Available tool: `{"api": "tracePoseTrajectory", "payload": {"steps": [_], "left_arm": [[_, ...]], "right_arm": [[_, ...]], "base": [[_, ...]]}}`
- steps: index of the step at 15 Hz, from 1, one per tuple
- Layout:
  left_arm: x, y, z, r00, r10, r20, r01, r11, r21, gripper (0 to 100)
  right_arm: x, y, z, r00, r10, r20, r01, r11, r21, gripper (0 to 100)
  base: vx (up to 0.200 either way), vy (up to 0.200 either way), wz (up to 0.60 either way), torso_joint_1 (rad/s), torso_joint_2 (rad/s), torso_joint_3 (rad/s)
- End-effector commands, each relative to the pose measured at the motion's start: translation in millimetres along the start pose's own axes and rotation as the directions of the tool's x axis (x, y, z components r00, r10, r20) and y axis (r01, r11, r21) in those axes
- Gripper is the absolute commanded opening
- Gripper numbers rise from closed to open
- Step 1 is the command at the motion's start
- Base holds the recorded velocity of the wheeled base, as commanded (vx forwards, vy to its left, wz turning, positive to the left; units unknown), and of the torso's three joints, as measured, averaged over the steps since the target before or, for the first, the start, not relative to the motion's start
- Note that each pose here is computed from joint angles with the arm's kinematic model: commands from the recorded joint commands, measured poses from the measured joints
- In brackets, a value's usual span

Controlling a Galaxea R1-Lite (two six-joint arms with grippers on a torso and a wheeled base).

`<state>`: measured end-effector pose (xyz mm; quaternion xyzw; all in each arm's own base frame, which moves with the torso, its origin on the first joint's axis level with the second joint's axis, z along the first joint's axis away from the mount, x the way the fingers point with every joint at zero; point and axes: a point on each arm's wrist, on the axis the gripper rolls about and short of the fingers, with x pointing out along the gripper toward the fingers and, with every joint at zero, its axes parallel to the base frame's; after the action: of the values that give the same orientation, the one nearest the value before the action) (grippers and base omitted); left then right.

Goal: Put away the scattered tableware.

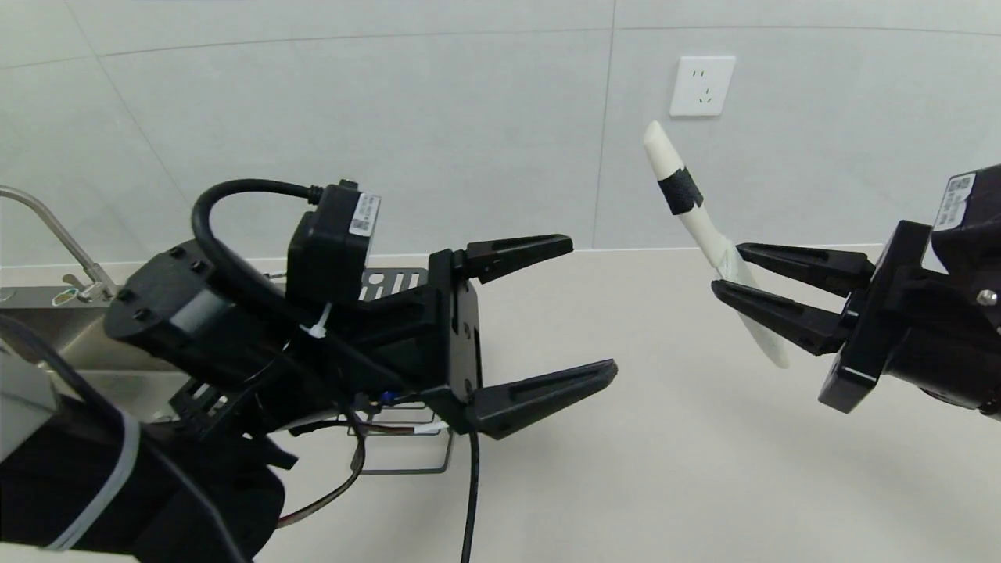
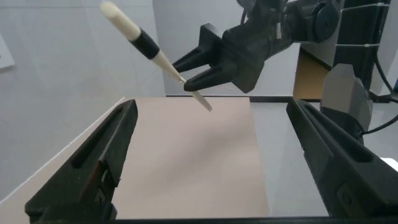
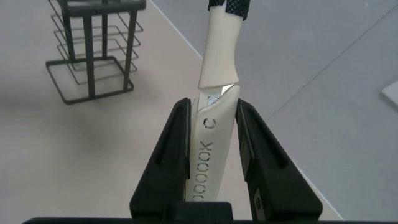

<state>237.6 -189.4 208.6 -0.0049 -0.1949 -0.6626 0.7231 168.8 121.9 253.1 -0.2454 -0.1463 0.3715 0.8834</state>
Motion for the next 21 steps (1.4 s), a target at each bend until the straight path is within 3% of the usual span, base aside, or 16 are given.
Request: {"api": "tracePoseTrajectory", "payload": {"steps": [1,3,8,13,15,17,21], "left_arm": [[17,19.8,-16.7,0.999,-0.031,0.008,0.031,1.0,0.004,100],[24,26.9,-15.4,0.999,-0.036,0.029,0.035,0.999,0.017,100],[34,25.8,-5.9,0.996,-0.065,0.064,0.065,0.998,0.009,100],[35,20.4,10.3,0.993,-0.078,0.091,0.075,0.997,0.035,100],[36,15.8,17.8,0.99,-0.091,0.106,0.088,0.996,0.028,100],[41,5.6,24.6,0.985,-0.121,0.124,0.122,0.992,-0.005,100],[46,1.3,22.2,0.983,-0.136,0.126,0.143,0.988,-0.052,100]], "right_arm": [[-3,-4,8,0.999,-0.007,0.036,0.007,1.0,-0.002,0],[-6,-4,12,0.996,0.036,0.078,-0.036,0.999,-0.004,0],[-2,-2,8,0.967,0.183,0.177,-0.18,0.983,-0.032,0],[-7,9,-7,0.959,0.243,0.148,-0.243,0.97,-0.017,0],[-6,9,-7,0.955,0.253,0.153,-0.253,0.967,-0.023,0],[-5,9,-5,0.949,0.265,0.17,-0.261,0.964,-0.047,0],[1,5,0,0.947,0.256,0.193,-0.246,0.966,-0.072,0]], "base": [[0.0,0.0,0.0,0.0,0.0,0.0],[0.0,0.0,0.0,0.0,0.0,0.0],[0.0,0.0,0.0,0.0,0.0,0.0],[0.0,0.0,0.0,0.0,0.0,0.0],[0.0,0.0,0.0,0.0,0.0,0.0],[0.0,0.0,0.0,0.0,0.0,0.0],[0.0,0.0,0.0,0.0,0.0,0.0]]}}
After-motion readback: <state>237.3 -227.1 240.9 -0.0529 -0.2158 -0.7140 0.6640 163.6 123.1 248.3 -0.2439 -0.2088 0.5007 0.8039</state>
